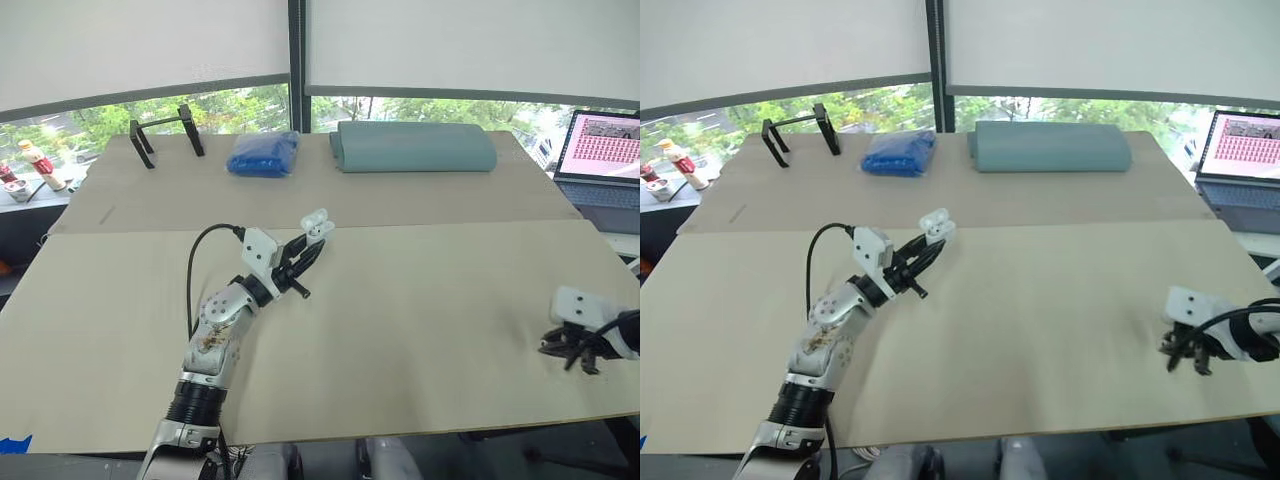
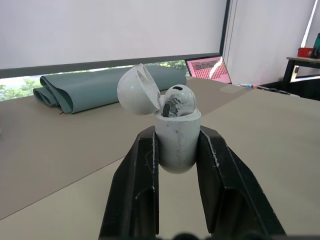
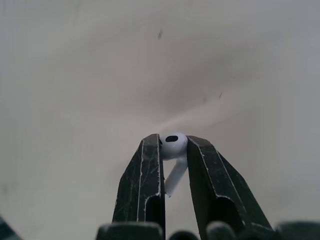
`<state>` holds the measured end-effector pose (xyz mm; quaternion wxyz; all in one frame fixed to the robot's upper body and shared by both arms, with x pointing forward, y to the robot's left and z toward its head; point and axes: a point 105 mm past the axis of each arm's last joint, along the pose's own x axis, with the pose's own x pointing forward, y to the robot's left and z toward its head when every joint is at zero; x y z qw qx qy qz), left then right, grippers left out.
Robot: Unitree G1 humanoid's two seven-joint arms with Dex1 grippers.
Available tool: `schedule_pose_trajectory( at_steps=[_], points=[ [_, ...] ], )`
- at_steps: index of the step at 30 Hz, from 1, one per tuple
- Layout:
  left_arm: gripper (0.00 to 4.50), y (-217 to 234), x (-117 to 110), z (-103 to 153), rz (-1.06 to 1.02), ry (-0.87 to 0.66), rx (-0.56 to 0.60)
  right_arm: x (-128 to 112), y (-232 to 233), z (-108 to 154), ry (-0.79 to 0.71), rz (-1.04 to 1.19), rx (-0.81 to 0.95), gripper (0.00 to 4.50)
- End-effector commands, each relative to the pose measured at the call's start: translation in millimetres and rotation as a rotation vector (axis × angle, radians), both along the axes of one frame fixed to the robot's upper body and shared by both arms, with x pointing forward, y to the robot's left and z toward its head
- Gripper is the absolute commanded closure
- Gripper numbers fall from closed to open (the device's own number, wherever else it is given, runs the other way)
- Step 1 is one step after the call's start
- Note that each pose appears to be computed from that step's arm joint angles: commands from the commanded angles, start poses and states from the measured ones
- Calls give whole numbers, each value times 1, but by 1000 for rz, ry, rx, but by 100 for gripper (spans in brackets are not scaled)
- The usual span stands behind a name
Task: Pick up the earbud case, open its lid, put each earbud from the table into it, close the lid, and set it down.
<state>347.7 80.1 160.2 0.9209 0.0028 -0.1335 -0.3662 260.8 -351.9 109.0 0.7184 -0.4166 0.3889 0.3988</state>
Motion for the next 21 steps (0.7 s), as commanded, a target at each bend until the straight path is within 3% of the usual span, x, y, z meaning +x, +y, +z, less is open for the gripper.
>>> schedule_pose_trajectory(
  at_steps=[1,14,15,18,21],
  points=[
    [394,-3,-5,15,-7,-63,-14,1,-9,11,-18,71,-35,419],
    [394,-8,-3,21,-25,-69,-10,1,-12,-8,24,105,-22,419],
    [394,-7,-3,21,-27,-68,-9,1,-13,-9,26,100,-23,317],
    [394,-7,-3,22,-28,-66,-7,0,-15,-10,33,92,-30,219],
    [394,-7,-3,22,-28,-66,-7,-2,-19,-11,49,92,-46,219]
  ],
)
